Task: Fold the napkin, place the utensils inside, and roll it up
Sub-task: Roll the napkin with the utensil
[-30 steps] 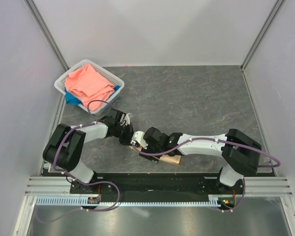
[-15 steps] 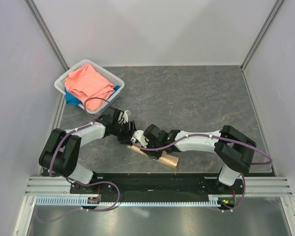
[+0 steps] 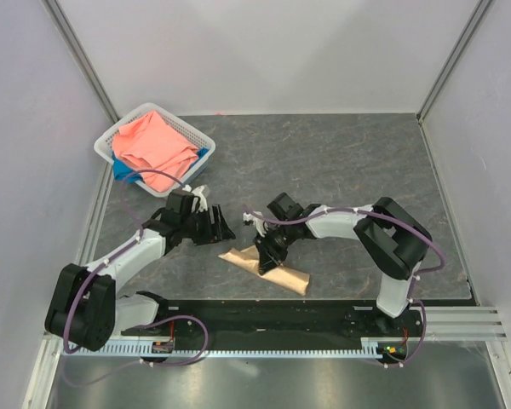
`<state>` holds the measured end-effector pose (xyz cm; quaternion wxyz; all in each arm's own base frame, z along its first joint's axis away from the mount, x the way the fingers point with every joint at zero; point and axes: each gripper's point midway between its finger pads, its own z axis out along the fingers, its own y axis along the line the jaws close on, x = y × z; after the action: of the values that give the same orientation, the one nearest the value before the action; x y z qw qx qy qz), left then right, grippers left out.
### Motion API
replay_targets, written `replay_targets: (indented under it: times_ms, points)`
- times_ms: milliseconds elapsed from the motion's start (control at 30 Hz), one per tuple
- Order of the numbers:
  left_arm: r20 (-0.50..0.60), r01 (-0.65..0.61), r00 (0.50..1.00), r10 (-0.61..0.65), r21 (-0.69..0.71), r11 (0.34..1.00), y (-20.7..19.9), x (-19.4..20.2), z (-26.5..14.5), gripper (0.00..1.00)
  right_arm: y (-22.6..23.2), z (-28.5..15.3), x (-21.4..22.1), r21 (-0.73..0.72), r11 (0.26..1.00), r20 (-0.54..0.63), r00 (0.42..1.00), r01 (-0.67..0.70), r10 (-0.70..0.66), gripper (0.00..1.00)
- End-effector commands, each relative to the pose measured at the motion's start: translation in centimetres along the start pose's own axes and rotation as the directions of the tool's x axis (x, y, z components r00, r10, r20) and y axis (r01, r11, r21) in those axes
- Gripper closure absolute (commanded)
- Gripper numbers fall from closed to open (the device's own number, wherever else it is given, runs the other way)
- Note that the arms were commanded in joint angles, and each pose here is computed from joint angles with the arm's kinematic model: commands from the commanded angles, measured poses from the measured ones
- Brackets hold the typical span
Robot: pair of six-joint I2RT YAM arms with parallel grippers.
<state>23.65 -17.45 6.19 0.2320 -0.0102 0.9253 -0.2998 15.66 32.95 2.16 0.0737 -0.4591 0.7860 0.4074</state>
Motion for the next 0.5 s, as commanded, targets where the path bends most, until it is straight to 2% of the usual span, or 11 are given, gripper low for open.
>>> replay_targets:
  times_ms: [0, 200, 467]
  points:
    - [0.057, -0.04, 0.998, 0.032, 0.135, 0.99, -2.1, -0.4, -0.1, 0.29, 1.7, 0.1, -0.7, -0.227, 0.972, 0.016, 0.998, -0.059, 0.065, 0.69]
    - [-0.001, -0.019, 1.0, 0.02, 0.206, 0.978, -2.4, 1.6, 0.5, 0.34, 0.5, -0.2, -2.0, -0.381, 0.913, 0.033, 0.985, -0.146, 0.171, 0.7]
    - [-0.005, -0.019, 1.0, 0.021, 0.243, 0.97, -2.5, 2.1, 1.2, 0.37, -1.3, -0.1, -2.6, -0.428, 0.878, 0.025, 0.968, -0.215, 0.249, 0.7]
